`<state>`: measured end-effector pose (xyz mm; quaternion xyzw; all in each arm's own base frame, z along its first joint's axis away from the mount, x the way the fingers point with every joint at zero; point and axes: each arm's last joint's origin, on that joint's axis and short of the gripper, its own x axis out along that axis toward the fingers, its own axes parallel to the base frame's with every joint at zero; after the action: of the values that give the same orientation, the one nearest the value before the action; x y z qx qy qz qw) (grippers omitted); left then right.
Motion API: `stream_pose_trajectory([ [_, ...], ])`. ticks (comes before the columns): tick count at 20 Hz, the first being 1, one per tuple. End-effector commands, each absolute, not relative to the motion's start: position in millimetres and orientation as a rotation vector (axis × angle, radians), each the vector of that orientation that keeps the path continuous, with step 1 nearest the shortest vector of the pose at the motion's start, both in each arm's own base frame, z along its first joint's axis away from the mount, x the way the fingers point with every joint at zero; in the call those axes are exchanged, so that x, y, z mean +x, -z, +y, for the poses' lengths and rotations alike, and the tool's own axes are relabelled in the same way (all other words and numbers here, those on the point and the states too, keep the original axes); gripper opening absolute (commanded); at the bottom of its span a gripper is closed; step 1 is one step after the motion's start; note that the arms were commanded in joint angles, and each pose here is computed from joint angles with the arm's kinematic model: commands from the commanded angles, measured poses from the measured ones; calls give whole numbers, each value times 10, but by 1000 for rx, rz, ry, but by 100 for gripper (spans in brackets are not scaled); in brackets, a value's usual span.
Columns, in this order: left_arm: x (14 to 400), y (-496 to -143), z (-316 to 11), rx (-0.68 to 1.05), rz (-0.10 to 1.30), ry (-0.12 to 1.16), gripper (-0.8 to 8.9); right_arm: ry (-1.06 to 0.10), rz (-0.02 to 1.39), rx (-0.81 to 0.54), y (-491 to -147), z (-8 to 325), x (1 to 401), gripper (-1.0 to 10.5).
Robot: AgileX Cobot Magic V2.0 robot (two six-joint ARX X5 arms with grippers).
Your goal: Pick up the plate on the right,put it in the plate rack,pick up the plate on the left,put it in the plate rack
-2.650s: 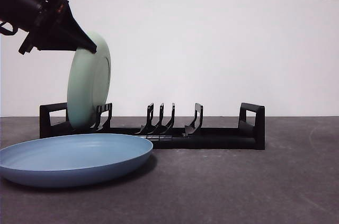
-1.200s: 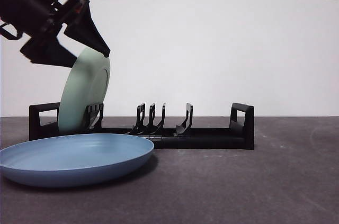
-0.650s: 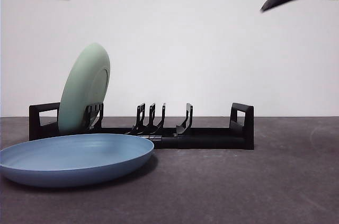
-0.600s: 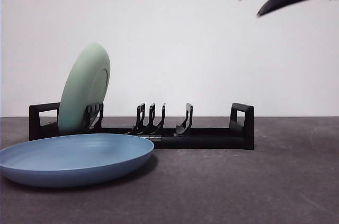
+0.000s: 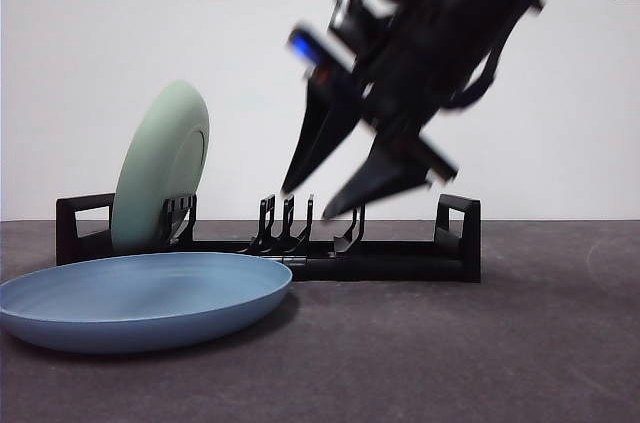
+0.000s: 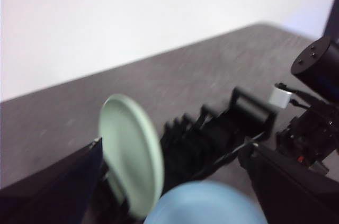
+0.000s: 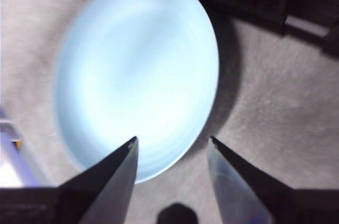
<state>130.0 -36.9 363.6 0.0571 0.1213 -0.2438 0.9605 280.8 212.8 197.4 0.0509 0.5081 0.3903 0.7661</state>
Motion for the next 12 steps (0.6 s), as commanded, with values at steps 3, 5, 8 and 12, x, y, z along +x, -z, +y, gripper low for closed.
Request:
stream_pose_trajectory([
  [3, 1278, -3591, -374, 188, 283, 474, 439, -821, 1187, 129, -1644, 2248, 2854, 217],
  [5, 1277, -3591, -379, 189, 284, 476, 438, -821, 1189, 136, -1559, 2290, 2875, 171],
  [8, 1279, -3590, -375, 191, 285, 463, 438, -801, 1202, 163, -1473, 2313, 2906, 149],
  [12, 1280, -3589, -372, 193, 287, 451, 438, -779, 1241, 177, -1358, 2327, 2924, 115],
])
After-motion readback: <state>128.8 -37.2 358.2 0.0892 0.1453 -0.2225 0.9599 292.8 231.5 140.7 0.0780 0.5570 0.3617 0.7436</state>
